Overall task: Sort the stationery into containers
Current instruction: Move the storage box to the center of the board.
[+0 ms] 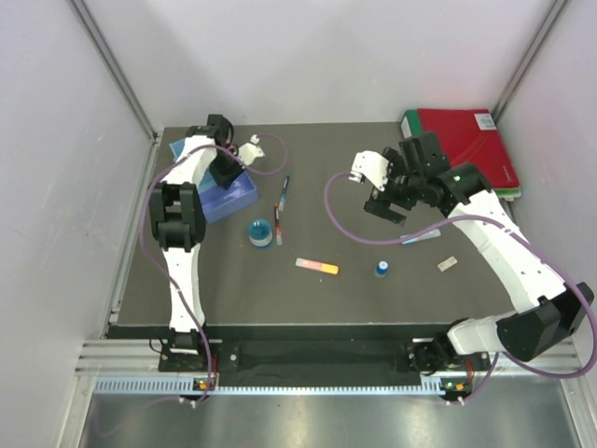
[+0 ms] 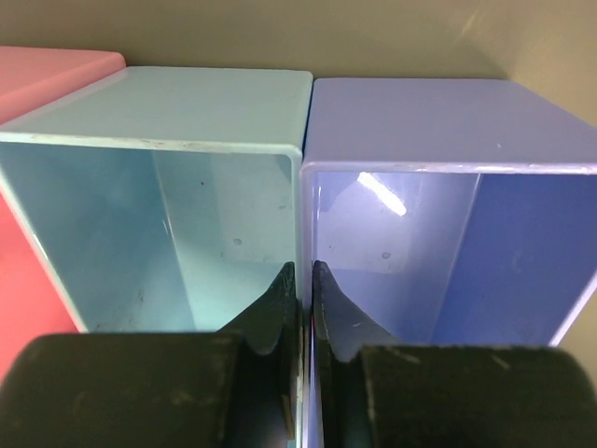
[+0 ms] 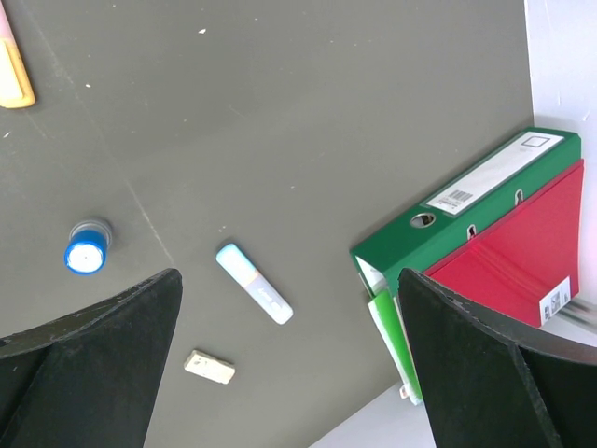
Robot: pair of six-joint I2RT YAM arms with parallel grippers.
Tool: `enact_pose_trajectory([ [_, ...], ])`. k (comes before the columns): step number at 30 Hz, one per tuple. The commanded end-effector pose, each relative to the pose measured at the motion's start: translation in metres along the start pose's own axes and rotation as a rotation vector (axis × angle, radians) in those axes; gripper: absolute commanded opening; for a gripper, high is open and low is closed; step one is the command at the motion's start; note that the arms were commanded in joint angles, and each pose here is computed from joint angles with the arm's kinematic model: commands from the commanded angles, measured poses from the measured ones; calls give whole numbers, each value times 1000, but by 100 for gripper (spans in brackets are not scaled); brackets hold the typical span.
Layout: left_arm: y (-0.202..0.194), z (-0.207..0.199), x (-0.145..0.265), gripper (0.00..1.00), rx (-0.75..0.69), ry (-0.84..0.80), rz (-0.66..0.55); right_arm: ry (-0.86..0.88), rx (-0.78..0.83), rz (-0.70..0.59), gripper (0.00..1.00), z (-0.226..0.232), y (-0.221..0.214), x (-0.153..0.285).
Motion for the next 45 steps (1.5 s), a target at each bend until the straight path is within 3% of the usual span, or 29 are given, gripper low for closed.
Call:
enact_pose_trajectory([
  [1, 33, -30, -25, 8, 37, -130, -40, -49, 34, -51, 100, -7, 13, 21],
  [5, 56, -36, -32, 8, 76, -136, -70, -54, 38, -52, 100, -7, 13, 24],
  [12, 92, -67, -39, 8, 29, -150, -80, -58, 31, -64, 100, -7, 15, 28],
  [24, 145, -86, -49, 9, -16, -92, -156, -30, 4, -62, 100, 6, 6, 18],
  [30, 131, -60, -50, 7, 36, -18, -132, -95, -80, -59, 100, -6, 1, -3],
  [37, 94, -22, -48, 6, 138, 48, -89, -237, -201, -82, 100, -54, 3, -28],
  [45, 70, -4, -58, 6, 199, 105, -42, -171, -304, -66, 100, -69, 13, -82],
])
Point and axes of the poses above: each gripper's point midway between its finger pads, its own x axis back along the fingers, its own z axis along the line the jaws close on, y = z × x, the point moved 1 cm from there along x, back along the fingers, and after that the axes turned 1 degree about -x, right-handed, at the moved point
